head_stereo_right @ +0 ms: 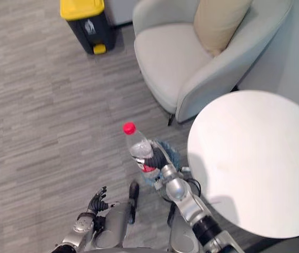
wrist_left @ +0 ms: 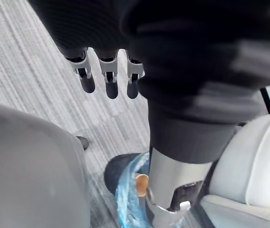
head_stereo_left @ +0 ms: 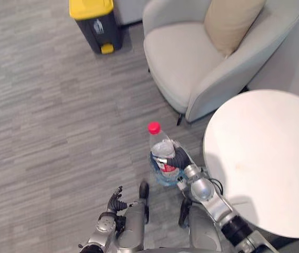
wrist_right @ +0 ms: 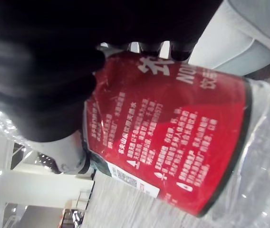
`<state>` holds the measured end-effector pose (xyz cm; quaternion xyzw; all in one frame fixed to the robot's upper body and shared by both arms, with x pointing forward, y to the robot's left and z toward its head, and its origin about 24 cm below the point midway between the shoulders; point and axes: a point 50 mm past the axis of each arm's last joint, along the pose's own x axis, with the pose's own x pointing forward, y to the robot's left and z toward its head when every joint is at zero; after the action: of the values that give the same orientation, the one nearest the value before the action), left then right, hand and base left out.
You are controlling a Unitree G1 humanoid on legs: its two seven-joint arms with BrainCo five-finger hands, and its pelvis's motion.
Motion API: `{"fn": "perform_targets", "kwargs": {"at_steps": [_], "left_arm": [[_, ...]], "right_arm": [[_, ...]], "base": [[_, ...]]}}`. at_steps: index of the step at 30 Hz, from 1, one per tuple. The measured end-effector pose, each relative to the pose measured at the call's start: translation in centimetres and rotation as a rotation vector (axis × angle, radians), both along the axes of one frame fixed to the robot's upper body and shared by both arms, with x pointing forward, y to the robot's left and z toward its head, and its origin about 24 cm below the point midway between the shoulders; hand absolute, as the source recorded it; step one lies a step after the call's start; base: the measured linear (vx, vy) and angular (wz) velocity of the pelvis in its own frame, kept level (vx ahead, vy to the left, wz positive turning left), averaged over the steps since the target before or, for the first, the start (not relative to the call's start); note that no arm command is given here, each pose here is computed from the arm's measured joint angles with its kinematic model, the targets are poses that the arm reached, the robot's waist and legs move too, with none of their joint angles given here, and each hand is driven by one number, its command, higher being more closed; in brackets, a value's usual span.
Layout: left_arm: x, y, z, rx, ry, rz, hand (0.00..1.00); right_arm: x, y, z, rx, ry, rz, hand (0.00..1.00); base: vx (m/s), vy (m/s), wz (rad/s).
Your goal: Gather rubbish on tea table into small bin, then transfer packed bag to large trash can.
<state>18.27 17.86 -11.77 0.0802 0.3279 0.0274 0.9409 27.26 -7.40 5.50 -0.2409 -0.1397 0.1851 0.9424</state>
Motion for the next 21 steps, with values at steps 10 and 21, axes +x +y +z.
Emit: {"fn": "perform_targets", "kwargs": {"at_steps": [10, 21], "left_arm": [[5.2, -1.2, 3.3, -0.044, -0.181, 0.053, 0.00], [10.1, -1.1, 8.4, -0.102, -0.418, 0.135, 0.00]], "right_arm": [[3.6, 0.3, 3.7, -0.079, -0.159, -0.066, 1.00], [7.4, -0.3, 10.4, -0.073, -0.368, -0.197, 1.00]], "base": [[-0.05, -0.003, 0.07], [-0.04, -0.023, 0.08]]}}
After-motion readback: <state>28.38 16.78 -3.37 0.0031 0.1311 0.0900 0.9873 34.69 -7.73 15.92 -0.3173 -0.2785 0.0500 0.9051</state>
